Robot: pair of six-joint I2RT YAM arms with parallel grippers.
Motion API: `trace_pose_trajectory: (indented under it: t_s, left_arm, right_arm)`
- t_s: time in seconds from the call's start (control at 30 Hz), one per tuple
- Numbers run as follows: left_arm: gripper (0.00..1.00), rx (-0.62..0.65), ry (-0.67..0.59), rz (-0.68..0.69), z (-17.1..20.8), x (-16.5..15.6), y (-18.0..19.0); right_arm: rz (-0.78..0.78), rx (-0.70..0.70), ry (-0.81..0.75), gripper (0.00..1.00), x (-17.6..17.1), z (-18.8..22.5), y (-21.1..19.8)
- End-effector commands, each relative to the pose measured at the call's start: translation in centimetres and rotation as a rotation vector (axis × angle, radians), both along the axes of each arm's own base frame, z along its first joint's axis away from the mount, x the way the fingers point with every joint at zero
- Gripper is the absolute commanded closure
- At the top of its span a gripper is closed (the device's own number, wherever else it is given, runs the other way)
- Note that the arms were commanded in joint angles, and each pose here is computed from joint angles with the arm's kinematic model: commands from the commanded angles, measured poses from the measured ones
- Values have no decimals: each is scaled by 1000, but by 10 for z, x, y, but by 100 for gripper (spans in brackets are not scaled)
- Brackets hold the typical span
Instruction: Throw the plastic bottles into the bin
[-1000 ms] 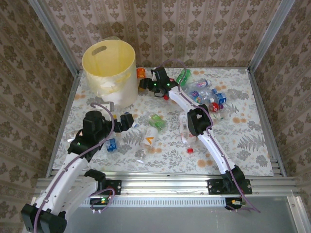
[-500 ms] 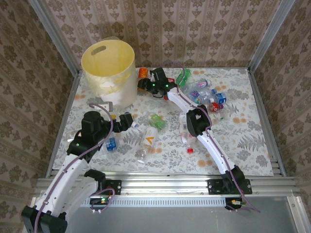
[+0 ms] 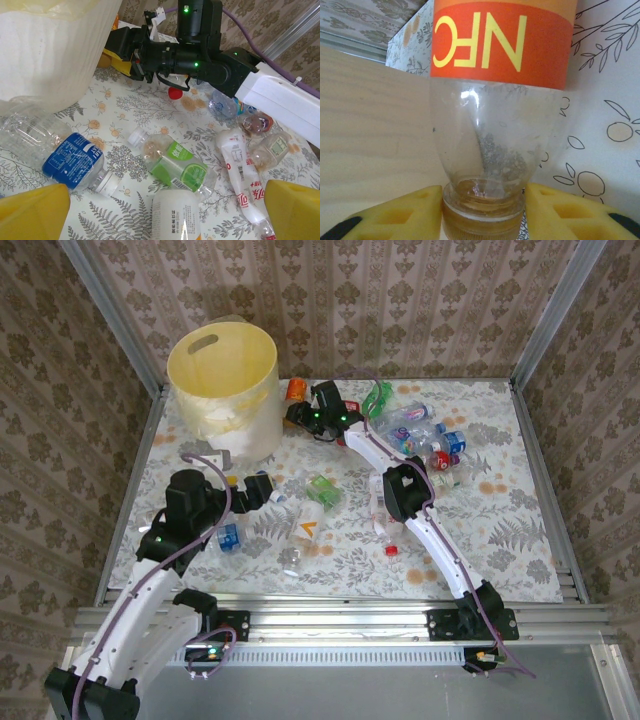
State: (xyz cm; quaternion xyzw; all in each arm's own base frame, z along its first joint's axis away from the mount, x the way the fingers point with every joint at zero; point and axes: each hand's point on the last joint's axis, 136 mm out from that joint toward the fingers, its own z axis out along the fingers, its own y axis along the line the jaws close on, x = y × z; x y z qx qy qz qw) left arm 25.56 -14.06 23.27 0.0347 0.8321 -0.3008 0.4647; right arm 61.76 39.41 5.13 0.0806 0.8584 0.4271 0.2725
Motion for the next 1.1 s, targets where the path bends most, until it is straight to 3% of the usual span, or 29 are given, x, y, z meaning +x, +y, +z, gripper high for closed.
trace_pose_trajectory:
  t_s: [0.0,0.47,0.87,0.97,1.07]
  left_arm:
    - [0,6,3,-18,-4,-4,0]
    - [0,4,-4,-22,-1,-5,1]
    - [0,1,4,-33,-1,-7,-1]
    - [0,0,3,-37,-1,-7,-2]
    - [0,-7,6,-41,0,-8,-2]
  right_arm:
    - [10,-54,204,59,-34,-72,9]
    - [26,-130,243,69,-67,-70,-6]
    - [37,-319,290,68,-137,-62,-57]
    - [59,-349,290,65,-151,-57,-62]
    - [63,-402,289,49,-158,-55,-70]
